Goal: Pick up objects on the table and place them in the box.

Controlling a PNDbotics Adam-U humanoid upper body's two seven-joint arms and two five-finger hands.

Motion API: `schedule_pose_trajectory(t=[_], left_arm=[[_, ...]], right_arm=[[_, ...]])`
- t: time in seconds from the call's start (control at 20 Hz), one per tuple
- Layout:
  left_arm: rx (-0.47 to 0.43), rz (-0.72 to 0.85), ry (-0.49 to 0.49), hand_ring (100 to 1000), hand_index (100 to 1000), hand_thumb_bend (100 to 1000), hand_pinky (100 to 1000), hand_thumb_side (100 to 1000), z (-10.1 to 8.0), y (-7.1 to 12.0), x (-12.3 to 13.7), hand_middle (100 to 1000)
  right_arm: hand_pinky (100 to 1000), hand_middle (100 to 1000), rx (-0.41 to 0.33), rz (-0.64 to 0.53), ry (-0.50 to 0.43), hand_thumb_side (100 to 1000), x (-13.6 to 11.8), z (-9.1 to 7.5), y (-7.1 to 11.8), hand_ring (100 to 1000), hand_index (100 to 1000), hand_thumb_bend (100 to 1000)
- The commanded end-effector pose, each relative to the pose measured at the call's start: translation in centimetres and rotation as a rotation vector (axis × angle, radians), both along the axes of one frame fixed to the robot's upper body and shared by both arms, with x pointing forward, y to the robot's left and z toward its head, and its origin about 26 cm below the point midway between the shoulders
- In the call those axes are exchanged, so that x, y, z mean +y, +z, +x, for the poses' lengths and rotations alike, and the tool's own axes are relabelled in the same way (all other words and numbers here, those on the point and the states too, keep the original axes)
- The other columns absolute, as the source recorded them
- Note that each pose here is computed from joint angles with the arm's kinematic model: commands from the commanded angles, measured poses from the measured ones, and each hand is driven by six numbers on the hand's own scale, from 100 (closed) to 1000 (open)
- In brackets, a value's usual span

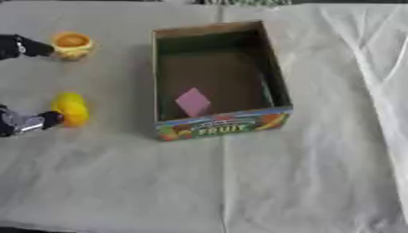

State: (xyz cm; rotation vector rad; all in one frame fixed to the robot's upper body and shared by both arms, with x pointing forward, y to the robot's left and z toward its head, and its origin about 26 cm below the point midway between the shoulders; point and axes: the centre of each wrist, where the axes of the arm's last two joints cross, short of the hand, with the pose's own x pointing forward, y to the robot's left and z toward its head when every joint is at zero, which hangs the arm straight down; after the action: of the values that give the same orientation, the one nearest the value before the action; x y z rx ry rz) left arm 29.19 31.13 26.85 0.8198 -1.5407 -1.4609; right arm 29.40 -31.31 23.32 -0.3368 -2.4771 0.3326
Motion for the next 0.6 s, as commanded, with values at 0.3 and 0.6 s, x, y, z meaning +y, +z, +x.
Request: schedule_pose_trajectory(t=[0.3,0.6], left_arm=[[0.058,0.062,0.017,903,944,508,912,343,1.3,0.1,-0.3,853],[0.139,0.095,0.052,908,946,511,919,251,2.9,-0.9,0.3,860]], right_arm=[[835,777,-0.032,-0.011,0.013,814,0.1,-0.3,1.0,776,778,100],[833,773,-0.034,-0.004,0.016,811,0.2,-0.3,1.0,772,775,100]])
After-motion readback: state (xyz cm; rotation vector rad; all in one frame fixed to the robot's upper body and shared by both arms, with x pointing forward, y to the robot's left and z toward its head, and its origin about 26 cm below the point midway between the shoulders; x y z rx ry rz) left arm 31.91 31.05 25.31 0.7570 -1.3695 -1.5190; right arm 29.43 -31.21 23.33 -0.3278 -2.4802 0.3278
